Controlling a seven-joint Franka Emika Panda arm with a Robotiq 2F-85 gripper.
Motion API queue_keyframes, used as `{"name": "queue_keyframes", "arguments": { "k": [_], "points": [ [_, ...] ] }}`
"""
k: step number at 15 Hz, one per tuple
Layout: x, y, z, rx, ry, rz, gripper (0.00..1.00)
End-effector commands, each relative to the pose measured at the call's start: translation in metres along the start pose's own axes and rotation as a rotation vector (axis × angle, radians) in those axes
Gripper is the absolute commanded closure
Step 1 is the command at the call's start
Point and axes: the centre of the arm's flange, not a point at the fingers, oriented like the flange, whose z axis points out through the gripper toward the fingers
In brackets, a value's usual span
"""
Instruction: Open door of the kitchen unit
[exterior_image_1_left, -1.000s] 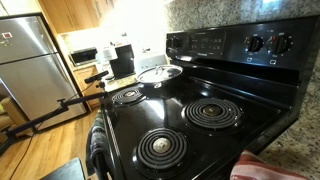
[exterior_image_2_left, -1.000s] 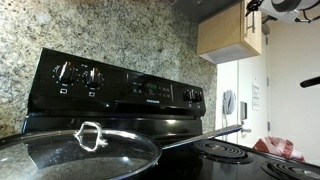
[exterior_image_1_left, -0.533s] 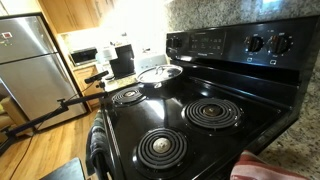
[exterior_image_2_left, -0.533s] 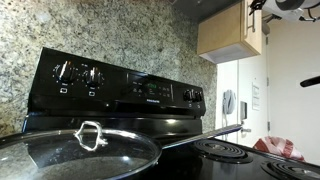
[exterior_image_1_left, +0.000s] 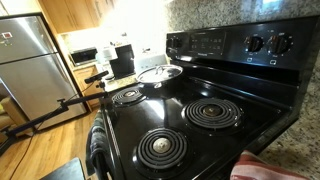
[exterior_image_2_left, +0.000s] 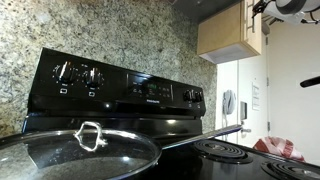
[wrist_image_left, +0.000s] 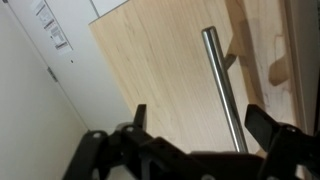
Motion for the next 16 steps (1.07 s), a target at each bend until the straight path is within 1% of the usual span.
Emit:
{"name": "queue_keyframes", "arguments": {
  "k": [1,5,11,16],
  "points": [
    [0.002,-0.003,0.014,-0.007,0.005,0.001,0.0],
    [0.001,-0.005,0.022,-0.003,-0.004,-0.005,0.0],
    [0.007,-0.005,0.032,-0.016,0.025,-0.014,0.0],
    [0.013,0.011,0.023,-0.01,0.043,-0.002,0.0]
  ]
}}
